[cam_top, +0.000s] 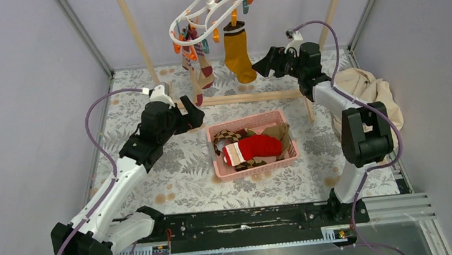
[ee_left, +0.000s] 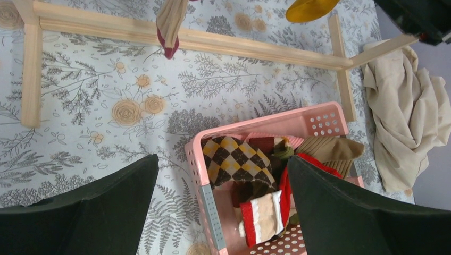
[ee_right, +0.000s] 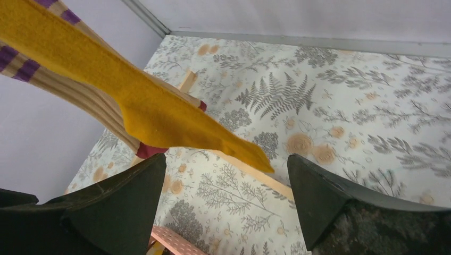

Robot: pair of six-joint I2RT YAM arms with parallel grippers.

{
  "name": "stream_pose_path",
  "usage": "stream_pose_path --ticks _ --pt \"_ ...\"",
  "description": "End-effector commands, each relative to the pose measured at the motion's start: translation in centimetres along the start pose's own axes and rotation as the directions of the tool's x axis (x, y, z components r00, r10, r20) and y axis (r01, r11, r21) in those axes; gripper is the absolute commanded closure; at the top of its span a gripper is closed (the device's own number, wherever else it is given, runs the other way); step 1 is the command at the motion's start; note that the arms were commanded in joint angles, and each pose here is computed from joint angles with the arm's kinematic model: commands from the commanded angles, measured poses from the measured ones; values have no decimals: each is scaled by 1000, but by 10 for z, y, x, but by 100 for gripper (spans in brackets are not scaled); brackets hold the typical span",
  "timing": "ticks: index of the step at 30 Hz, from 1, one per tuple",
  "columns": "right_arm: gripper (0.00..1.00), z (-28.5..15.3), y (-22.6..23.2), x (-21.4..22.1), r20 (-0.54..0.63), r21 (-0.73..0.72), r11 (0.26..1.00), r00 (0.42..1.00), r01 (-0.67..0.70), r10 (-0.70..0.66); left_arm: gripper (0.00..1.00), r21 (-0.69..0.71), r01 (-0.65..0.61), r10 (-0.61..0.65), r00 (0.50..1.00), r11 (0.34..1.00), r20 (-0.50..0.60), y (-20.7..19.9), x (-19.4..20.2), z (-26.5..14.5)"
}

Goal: Remove the socks clipped to the hanger
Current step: Remove the sock from the hanger.

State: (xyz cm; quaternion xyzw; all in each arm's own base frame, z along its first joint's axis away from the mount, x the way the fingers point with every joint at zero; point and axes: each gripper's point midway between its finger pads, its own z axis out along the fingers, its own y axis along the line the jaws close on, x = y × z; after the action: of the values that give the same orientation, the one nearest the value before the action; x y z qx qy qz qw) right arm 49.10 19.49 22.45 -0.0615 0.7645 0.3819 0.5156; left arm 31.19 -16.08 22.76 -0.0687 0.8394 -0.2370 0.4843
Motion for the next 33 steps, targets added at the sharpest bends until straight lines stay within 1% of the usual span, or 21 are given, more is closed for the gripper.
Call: stream_pose_path --ticks 1,6,11,17,23,26,31,33 --pt "9 11 32 -47 134 -192 973 986 126 -101 1 34 -6 6 1000 999 -19 -9 -1 -8" --pt "9 25 32 -39 120 -273 952 987 139 -110 1 36 -14 15 999 999 -29 -10 0 -9" --pt "9 33 34 -34 109 -337 934 990 118 -86 1 25 -27 28 999 999 -36 -7 1 -7" --pt "13 37 44 -26 76 -423 903 996 72 -44 1 22 -29 30 999 999 -41 -7 1 -5" --pt "16 36 60 -6 32 -459 886 998 69 -61 1 28 -28 29 999 999 -45 -10 0 -2" --pt "21 35 63 2 12 -447 892 998 59 -60 1 32 -26 27 999 999 -39 -11 -2 -4" --pt "38 30 71 12 -5 -416 906 996 75 -85 1 33 -24 25 999 999 -39 -10 0 -7" --pt "46 27 74 14 -12 -406 911 996 74 -86 1 36 -23 25 999 999 -37 -10 0 -9"
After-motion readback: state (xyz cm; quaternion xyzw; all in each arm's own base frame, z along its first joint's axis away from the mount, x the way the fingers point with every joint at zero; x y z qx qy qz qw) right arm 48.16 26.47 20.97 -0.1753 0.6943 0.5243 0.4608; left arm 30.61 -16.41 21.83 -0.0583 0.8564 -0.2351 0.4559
